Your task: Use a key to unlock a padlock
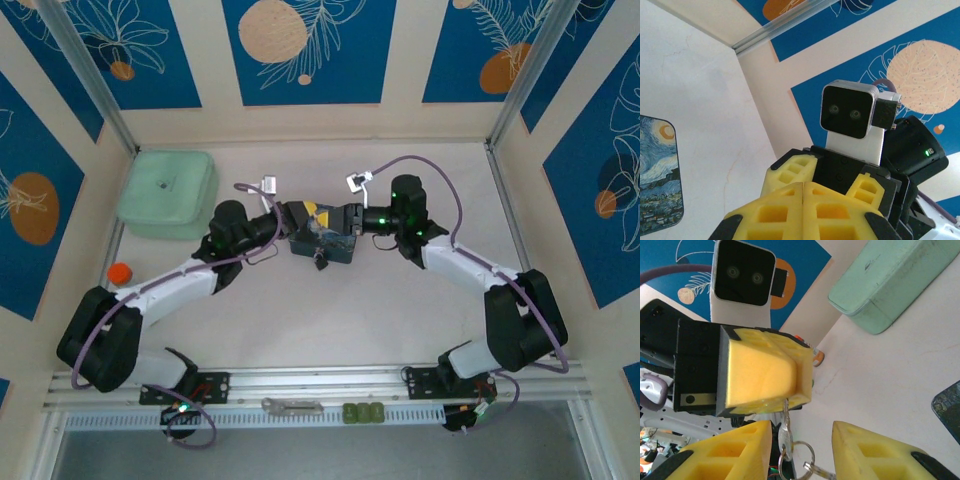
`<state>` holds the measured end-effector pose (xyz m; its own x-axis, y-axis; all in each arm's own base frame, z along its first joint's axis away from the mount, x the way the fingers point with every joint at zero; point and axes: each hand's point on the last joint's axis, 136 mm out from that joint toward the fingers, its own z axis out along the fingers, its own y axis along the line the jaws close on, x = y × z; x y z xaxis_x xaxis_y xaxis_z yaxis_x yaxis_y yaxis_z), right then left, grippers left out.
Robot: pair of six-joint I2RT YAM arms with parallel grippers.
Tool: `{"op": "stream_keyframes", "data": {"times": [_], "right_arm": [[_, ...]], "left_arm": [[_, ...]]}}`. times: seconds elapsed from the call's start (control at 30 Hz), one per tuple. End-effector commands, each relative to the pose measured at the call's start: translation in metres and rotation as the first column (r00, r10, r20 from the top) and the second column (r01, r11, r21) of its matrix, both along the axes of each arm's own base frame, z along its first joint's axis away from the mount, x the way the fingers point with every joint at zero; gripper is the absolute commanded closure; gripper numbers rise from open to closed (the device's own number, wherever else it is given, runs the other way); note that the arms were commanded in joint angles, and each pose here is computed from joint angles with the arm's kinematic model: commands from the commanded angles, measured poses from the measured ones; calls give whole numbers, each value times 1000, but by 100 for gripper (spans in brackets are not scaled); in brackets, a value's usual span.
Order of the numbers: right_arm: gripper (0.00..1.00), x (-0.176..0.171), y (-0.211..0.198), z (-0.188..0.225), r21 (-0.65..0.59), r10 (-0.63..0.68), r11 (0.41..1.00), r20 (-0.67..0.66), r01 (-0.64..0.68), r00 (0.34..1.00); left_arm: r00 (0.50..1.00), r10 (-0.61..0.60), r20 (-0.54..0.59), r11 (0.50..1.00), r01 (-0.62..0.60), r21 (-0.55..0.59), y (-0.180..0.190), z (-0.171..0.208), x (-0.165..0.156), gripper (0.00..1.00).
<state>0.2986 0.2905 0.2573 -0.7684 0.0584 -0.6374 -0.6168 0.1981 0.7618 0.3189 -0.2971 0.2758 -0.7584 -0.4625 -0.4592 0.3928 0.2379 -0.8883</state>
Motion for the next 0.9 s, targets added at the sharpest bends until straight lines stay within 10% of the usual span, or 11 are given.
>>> {"op": "stream_keyframes", "data": {"times": [0.0, 0.57, 0.87], "right_arm": [[63, -1, 4, 8, 34, 0, 999, 19, 0, 1000], [88, -8, 6, 0, 27, 5, 1000, -6, -5, 1000], [83, -2, 9, 1, 32, -2, 999, -1, 2, 1000]], "left_arm": [[1000, 16, 26, 998, -14, -55, -1, 11, -3, 100], [997, 70, 37, 994, -67, -83, 4, 15, -3, 100], [998, 54, 26, 993, -51, -108, -2, 14, -9, 100]]}}
